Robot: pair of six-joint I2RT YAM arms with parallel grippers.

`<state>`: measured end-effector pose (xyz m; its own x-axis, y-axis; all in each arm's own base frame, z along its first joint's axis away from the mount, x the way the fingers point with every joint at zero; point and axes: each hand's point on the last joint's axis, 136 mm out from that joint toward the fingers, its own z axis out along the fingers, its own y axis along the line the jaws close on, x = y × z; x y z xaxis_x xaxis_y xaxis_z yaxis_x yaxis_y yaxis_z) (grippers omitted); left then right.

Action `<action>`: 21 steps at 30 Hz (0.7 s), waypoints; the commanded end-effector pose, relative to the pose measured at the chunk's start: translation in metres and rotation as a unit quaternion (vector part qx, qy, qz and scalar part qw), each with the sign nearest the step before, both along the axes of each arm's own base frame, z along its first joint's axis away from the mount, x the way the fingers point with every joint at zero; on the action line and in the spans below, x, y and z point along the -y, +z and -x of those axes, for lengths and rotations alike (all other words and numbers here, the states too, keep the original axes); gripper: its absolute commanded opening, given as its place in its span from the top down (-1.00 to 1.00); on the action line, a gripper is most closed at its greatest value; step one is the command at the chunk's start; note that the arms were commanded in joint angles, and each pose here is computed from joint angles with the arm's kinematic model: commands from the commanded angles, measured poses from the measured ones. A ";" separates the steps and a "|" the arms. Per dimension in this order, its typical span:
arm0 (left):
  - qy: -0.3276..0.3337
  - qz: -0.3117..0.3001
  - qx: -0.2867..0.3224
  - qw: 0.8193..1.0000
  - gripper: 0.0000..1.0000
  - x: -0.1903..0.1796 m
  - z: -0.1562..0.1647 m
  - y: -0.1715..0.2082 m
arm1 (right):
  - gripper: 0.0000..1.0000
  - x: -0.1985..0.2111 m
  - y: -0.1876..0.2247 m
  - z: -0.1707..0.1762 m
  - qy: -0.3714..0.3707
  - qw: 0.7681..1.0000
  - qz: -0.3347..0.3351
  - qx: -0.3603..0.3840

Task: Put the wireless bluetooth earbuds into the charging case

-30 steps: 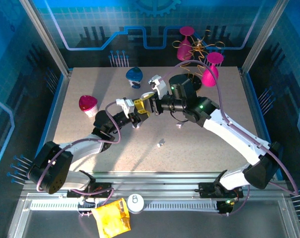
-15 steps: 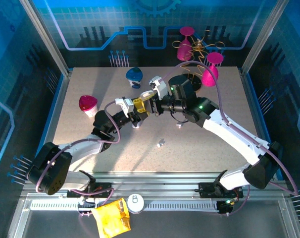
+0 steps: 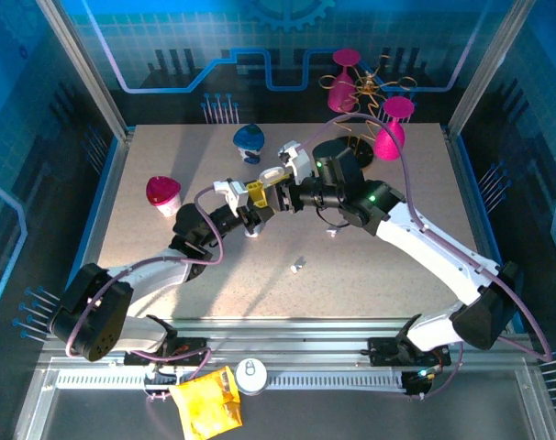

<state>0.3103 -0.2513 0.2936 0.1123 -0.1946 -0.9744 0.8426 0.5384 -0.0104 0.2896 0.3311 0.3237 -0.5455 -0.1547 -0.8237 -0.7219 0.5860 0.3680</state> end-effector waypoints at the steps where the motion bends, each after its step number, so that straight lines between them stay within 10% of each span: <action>1: -0.006 0.027 0.048 0.998 0.33 -0.002 0.010 0.036 | 0.25 0.013 0.002 -0.009 -0.034 0.999 0.007 0.002; 21: -0.027 -0.012 0.055 0.998 0.33 0.004 0.019 0.013 | -0.23 0.041 0.037 -0.008 -0.072 0.996 -0.017 0.059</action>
<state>0.3078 -0.2527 0.2942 0.1261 -0.1885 -0.9739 0.8490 0.5283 0.0077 0.2888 0.3025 0.3505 -0.4967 -0.0840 -0.8639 -0.6922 0.6388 0.3359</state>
